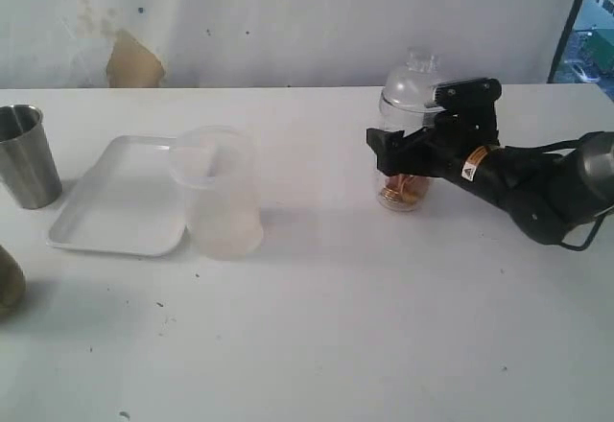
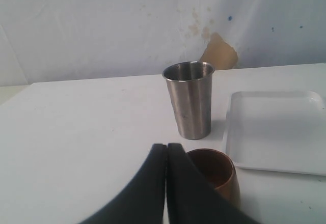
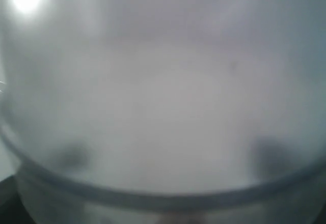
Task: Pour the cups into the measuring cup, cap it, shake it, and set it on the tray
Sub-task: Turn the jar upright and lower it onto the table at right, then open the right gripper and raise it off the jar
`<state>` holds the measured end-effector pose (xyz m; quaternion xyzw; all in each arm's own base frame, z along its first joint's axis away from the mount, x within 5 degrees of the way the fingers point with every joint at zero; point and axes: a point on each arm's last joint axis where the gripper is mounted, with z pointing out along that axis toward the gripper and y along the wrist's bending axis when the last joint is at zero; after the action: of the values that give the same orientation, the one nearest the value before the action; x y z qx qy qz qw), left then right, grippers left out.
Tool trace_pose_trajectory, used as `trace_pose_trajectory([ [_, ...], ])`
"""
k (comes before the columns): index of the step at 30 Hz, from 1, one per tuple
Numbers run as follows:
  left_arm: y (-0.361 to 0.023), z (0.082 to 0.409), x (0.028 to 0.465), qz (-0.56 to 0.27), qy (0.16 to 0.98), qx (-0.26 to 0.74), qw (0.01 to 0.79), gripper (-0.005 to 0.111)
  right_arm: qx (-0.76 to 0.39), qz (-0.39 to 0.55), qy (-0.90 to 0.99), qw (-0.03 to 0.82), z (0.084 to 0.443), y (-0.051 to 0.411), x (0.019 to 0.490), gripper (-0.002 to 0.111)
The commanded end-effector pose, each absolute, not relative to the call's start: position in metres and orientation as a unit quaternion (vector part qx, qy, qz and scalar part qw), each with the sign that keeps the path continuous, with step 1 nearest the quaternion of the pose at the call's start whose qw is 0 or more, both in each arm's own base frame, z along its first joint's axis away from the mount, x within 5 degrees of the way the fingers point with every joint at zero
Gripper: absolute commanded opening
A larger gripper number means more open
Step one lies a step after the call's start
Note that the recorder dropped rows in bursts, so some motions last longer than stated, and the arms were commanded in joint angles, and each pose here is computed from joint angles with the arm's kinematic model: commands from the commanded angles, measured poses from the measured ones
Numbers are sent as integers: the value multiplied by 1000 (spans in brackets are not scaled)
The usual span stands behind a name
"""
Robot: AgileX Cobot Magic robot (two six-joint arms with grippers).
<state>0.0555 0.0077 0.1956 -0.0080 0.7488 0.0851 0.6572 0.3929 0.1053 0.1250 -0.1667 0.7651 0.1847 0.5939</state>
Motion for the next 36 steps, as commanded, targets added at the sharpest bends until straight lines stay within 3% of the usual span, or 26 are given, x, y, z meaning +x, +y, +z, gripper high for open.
trace_pose_trajectory([
  [1,7,195,55,81,746,-9,661,1,-206,175,747,608,130,108,392,14],
  [2,7,195,55,81,746,-9,661,1,-206,176,747,607,130,108,392,21],
  [4,7,195,55,81,746,-9,661,1,-203,176,749,605,132,107,392,46],
  [7,7,195,55,81,746,-9,661,1,-217,157,761,591,137,106,391,96],
  [8,7,195,55,81,746,-9,661,1,-231,151,761,587,138,106,390,100],
  [36,7,195,55,81,746,-9,661,1,-229,108,748,613,226,97,372,102],
])
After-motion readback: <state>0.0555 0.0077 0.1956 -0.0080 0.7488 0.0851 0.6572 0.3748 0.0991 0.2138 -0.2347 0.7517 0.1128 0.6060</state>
